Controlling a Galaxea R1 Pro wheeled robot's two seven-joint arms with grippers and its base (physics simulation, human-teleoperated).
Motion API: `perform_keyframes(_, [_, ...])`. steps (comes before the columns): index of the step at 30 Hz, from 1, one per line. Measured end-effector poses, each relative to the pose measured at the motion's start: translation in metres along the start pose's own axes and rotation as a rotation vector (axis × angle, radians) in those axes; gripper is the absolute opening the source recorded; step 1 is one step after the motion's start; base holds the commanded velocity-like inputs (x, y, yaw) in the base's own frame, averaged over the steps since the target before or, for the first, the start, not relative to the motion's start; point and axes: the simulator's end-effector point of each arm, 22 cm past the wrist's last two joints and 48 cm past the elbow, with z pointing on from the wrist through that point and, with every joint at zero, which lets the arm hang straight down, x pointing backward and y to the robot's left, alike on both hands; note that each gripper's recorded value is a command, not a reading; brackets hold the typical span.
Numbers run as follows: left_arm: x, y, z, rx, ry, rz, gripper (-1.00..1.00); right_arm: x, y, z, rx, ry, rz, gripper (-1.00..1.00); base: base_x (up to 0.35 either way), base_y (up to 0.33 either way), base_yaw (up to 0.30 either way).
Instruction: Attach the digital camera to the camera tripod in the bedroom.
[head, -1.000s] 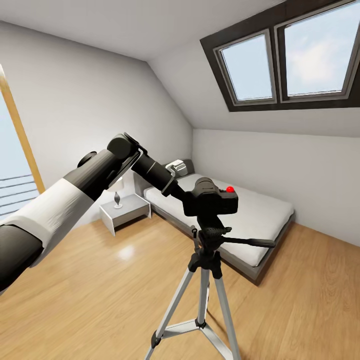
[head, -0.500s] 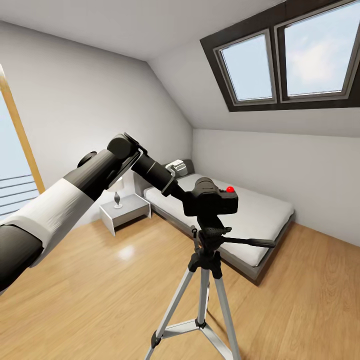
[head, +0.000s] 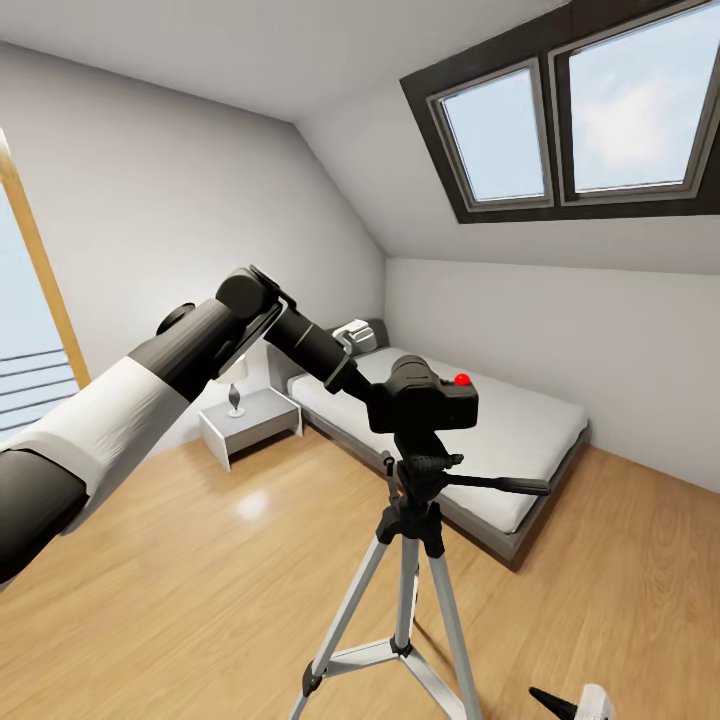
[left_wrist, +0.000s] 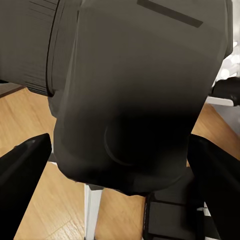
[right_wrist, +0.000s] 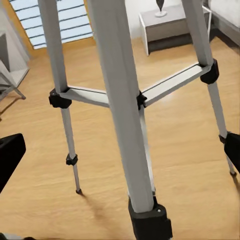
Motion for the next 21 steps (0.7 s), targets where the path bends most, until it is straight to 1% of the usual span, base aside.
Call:
perform_keyframes(4, [0.0, 0.0, 0.0, 0.0, 0.0, 0.0, -1.0, -0.005, -0.002, 0.005, 0.01, -0.002, -0.018, 1.0, 0.0, 0.0, 0.0])
perform_keyframes(9, [0.0, 0.0, 0.0, 0.0, 0.0, 0.0, -1.0, -0.016, -0.011, 0.008, 0.042, -0.015, -0.047, 1.0, 0.0, 0.0, 0.0])
perform_keyframes(11, [0.0, 0.0, 0.0, 0.0, 0.0, 0.0, -1.0, -0.02, -0.01, 0.01, 0.039, -0.019, -0.059, 1.0, 0.0, 0.0, 0.0])
perform_keyframes(16, [0.0, 0.0, 0.0, 0.0, 0.0, 0.0, -1.0, -0.026, -0.001, 0.019, 0.004, -0.019, -0.09, 1.0, 0.0, 0.0, 0.0])
perform_keyframes(21, [0.0, 0.0, 0.0, 0.0, 0.0, 0.0, -1.0, -0.036, 0.003, 0.027, 0.002, -0.035, -0.106, 1.0, 0.0, 0.0, 0.0])
